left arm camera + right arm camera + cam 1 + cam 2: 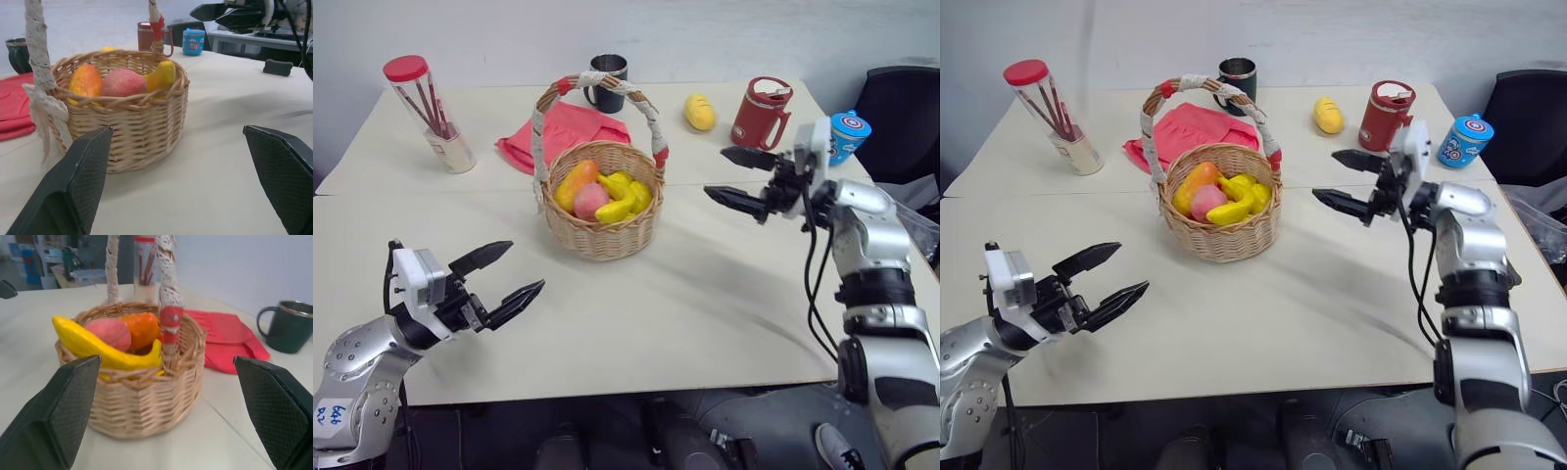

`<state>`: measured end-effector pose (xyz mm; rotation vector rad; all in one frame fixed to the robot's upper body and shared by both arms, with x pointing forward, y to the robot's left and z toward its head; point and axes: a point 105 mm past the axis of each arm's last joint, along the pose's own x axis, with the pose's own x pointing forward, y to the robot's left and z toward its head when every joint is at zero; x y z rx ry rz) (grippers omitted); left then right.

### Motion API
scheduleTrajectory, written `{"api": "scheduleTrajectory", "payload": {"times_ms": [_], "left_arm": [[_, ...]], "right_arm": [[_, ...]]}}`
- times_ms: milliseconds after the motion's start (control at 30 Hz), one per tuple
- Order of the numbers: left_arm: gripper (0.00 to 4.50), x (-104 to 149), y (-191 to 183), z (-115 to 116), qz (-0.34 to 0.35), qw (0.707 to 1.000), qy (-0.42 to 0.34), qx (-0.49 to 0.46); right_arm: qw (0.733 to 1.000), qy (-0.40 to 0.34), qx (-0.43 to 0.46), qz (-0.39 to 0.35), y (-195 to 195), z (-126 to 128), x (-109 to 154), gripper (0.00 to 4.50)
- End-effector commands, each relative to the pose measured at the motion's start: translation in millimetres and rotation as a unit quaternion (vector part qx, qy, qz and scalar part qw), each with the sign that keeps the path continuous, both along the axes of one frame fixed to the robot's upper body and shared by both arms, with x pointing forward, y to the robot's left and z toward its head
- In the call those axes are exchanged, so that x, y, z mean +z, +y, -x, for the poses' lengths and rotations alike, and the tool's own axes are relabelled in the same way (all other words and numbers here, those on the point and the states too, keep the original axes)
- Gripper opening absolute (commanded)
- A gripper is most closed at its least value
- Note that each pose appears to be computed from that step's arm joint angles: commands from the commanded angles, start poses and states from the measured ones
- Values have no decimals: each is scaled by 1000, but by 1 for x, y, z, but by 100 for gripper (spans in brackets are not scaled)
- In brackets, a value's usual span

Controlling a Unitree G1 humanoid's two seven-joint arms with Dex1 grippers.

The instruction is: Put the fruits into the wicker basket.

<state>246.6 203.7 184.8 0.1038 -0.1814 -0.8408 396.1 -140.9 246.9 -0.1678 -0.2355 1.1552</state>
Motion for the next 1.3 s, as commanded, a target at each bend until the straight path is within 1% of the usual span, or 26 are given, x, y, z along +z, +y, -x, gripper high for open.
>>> {"api": "scheduleTrajectory", "payload": {"times_ms": [33, 200, 267, 367, 400, 433, 500, 533, 633, 667, 733, 767, 833, 933, 1000, 1067, 1100, 1167, 1233, 1300], "left_arm": [[450, 8, -2, -1, 4, 1000, -8, -14], [450, 7, -6, 0, 6, 1000, -4, -19], [450, 7, -7, 1, 5, 1000, -3, -20], [450, 8, -7, 2, 3, 1000, -4, -19], [450, 8, -6, 3, 3, 1000, -4, -19], [450, 9, -6, 3, 2, 1000, -4, -18], [450, 8, -5, 4, 1, 1000, -4, -15], [450, 8, -5, 4, 0, 1000, -3, -15], [450, 7, -7, 4, 0, 1000, -2, -16], [450, 7, -8, 4, 1, 1000, -3, -17], [450, 6, -9, 3, 2, 1000, -3, -19], [450, 5, -10, 2, 2, 1000, -2, -20], [450, 5, -10, -1, 2, 1000, -1, -24], [450, 8, -13, -8, 2, 999, 1, -42], [450, 10, -15, -13, -1, 999, 1, -54], [450, 11, -16, -18, -3, 998, 0, -64], [450, 12, -17, -21, -2, 998, 2, -71], [450, 10, -20, -26, -6, 996, 6, -86], [450, 10, -23, -30, -7, 995, 9, -98], [450, 9, -26, -34, -7, 994, 11, -108]], "right_arm": [[1000, -2, 20, 13, 34, -13, 7, 447], [999, 22, 32, 32, 74, -23, 10, 447], [997, 34, 51, 42, 87, -21, 8, 447], [994, 35, 97, 41, 93, -12, 10, 391], [993, 34, 109, 38, 94, -10, 11, 350], [992, 39, 119, 33, 94, -8, 12, 328], [989, 45, 134, 31, 92, -5, 11, 251], [989, 41, 138, 32, 90, -3, 10, 220], [989, 37, 137, 29, 80, -2, 7, 116], [990, 35, 134, 29, 75, -1, 5, 88], [991, 20, 128, 42, 65, 1, 1, 18], [992, 9, 122, 40, 60, 4, 1, 3], [994, -17, 107, 5, 51, 16, 10, 3], [995, -44, 56, -63, 28, 42, 24, 3], [995, -48, 2, -83, 10, 55, 27, 3], [991, -49, -79, -91, -17, 65, 27, 3], [986, -49, -128, -92, -34, 68, 25, 3], [966, -42, -233, -101, -72, 70, 23, 3], [949, -38, -299, -96, -98, 71, 20, 3], [938, -30, -332, -99, -112, 70, 18, 3]]}}
